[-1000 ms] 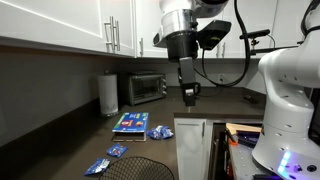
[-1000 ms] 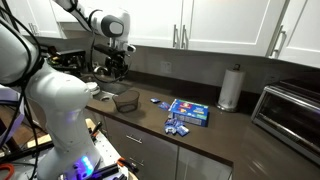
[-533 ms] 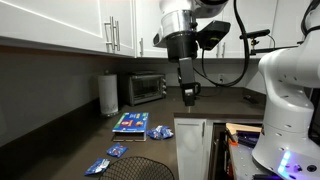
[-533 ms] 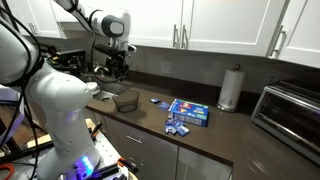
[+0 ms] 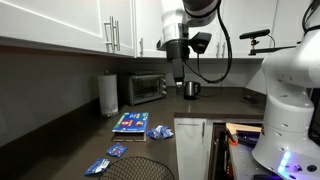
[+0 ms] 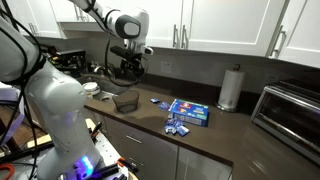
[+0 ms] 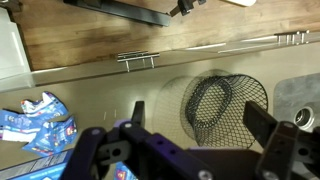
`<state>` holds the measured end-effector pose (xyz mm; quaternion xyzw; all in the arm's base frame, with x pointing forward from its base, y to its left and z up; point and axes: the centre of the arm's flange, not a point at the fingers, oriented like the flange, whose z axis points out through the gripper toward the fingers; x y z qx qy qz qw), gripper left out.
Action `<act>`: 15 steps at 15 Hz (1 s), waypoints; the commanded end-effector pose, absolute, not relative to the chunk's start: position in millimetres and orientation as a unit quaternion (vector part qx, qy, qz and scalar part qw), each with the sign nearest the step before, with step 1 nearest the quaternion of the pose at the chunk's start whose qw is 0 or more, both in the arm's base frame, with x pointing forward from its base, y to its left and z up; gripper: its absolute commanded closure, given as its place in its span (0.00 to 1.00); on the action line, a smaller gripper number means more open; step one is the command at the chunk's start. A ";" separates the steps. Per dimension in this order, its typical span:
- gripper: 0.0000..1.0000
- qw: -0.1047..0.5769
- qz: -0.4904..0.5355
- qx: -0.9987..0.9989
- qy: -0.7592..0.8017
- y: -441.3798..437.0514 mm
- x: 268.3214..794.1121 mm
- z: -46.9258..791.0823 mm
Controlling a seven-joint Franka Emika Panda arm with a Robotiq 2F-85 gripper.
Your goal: Move one blue sachet from the right pile to the left of the box
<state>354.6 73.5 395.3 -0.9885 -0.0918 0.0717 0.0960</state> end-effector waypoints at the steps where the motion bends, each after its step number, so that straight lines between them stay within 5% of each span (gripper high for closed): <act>1: 0.00 0.113 0.066 -0.987 -0.095 26.1 382.5 385.3; 11: 0.00 0.019 0.010 -1.000 -0.012 -66.7 455.2 325.7; 15: 0.00 0.030 0.010 -0.999 -0.017 -66.6 449.4 322.2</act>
